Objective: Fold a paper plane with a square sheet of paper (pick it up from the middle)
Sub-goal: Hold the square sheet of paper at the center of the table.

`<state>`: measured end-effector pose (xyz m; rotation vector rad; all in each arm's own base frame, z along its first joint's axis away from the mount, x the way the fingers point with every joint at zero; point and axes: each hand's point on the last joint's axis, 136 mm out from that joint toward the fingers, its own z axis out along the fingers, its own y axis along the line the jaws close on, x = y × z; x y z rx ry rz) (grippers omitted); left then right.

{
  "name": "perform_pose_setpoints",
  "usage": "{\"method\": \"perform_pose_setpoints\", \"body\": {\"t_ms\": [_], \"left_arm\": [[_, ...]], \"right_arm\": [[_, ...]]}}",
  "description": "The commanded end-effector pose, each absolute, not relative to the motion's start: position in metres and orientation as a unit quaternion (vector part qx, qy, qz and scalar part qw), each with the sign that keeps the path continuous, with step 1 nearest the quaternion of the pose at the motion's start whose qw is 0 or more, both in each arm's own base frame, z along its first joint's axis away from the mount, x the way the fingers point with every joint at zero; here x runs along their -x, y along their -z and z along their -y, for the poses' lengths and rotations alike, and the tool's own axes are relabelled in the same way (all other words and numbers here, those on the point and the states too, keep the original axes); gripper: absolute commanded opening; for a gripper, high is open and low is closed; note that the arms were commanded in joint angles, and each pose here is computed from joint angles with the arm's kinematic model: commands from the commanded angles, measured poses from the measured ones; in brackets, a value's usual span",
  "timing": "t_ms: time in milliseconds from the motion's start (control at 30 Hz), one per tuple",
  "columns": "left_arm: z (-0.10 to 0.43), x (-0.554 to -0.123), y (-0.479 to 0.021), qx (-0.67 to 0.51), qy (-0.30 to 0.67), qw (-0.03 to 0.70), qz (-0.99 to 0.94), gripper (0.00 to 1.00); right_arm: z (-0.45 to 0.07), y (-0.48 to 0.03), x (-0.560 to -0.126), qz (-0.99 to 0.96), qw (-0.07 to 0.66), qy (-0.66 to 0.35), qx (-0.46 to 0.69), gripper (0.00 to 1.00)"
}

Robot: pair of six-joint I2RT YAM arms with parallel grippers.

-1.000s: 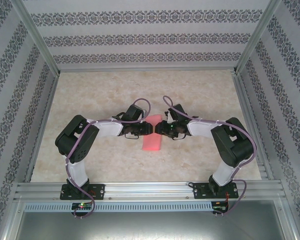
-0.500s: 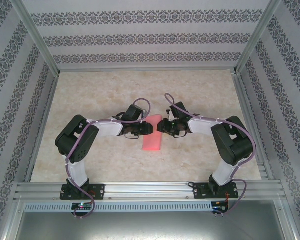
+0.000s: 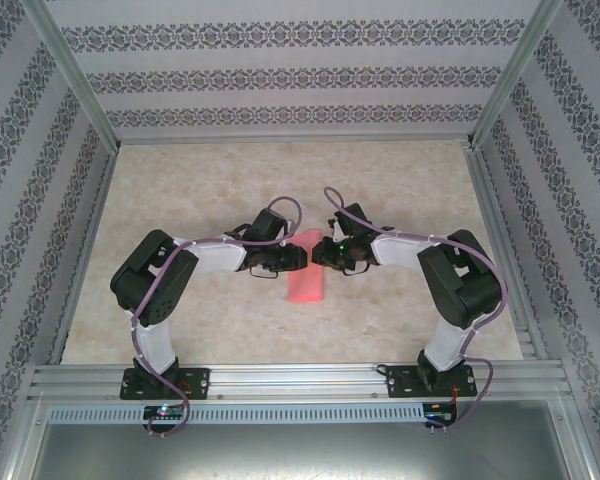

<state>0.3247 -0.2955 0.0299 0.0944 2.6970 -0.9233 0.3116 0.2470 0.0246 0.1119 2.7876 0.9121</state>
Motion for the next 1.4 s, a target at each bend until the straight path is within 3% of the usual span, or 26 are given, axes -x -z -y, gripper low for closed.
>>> {"method": "perform_pose_setpoints", "body": {"t_ms": [0,467,1367], "left_arm": [[0.304,-0.323,-0.053,-0.048,0.334,0.152,-0.929,0.4],[0.281,-0.33,-0.086,-0.053,0.294,0.199,-0.933,0.47],[0.234,-0.337,-0.086,-0.01,0.27,0.214,-0.939,0.49]], "right_arm": [[-0.247,-0.021,-0.313,-0.952,0.105,-0.287,-0.025,0.26],[-0.242,-0.013,-0.308,-0.961,0.101,-0.256,-0.011,0.26],[-0.244,-0.006,-0.305,-0.974,0.095,-0.205,0.025,0.32]]}}
